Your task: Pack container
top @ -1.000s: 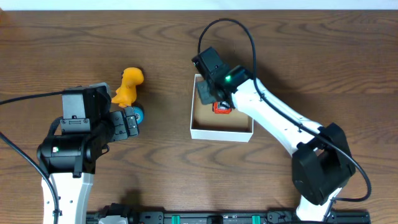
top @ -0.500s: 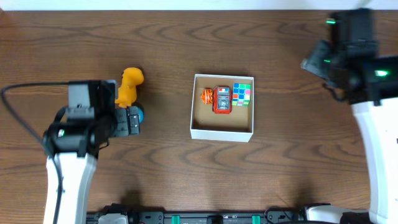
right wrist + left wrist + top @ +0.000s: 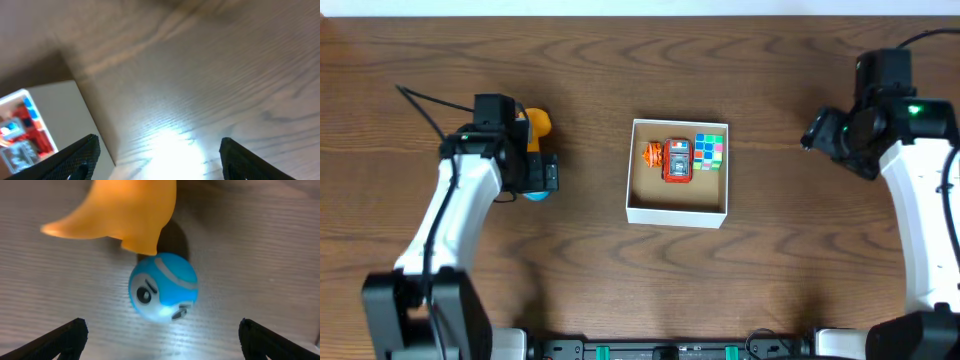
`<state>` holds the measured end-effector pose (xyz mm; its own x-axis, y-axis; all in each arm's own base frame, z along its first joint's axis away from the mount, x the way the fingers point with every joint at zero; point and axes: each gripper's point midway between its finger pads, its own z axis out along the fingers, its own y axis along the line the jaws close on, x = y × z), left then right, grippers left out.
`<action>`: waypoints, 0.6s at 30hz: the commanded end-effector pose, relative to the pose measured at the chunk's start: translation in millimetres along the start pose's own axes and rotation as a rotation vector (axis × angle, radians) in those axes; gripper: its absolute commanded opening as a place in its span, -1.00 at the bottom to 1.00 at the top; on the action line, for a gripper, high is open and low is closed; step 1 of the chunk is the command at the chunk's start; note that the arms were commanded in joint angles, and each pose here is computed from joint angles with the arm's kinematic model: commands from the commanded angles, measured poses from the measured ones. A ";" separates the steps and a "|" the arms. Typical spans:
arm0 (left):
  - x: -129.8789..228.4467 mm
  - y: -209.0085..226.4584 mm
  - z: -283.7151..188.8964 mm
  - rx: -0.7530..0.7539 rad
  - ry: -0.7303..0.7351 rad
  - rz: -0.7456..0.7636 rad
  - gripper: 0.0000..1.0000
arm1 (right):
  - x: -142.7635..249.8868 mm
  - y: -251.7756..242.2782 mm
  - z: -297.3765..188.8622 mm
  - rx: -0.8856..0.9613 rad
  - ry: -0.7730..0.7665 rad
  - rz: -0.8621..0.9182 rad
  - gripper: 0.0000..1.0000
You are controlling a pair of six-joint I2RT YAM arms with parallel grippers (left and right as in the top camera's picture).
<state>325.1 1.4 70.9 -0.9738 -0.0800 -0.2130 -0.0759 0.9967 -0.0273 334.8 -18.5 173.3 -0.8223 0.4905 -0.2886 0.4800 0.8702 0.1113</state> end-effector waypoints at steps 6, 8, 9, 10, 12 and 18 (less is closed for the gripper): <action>-1.5 1.6 30.5 -0.017 0.062 -0.028 0.96 | 22.0 -5.0 30.7 -0.002 0.062 -0.051 0.59; -1.3 3.2 36.8 -0.029 0.071 -0.041 0.96 | 24.2 -5.9 33.4 0.000 0.068 -0.060 0.59; -0.9 3.9 39.3 -0.033 0.076 -0.044 0.96 | 25.6 -6.6 34.6 0.002 0.072 -0.067 0.59; -0.4 4.7 41.6 -0.037 0.081 -0.045 0.96 | 26.3 -7.0 35.0 0.003 0.074 -0.070 0.58; -0.3 5.7 45.3 -0.043 0.086 -0.045 0.96 | 27.0 -7.4 35.4 0.004 0.076 -0.076 0.59; -4.3 7.4 52.0 -0.053 0.077 -0.044 0.98 | 27.4 -7.5 35.3 0.004 0.078 -0.076 0.59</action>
<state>333.6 5.4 20.5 -0.9858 -0.1113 -0.1261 -0.1119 0.9937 -0.0026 320.9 -14.1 132.2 -0.8693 0.4395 -0.2262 0.4315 0.8980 0.0865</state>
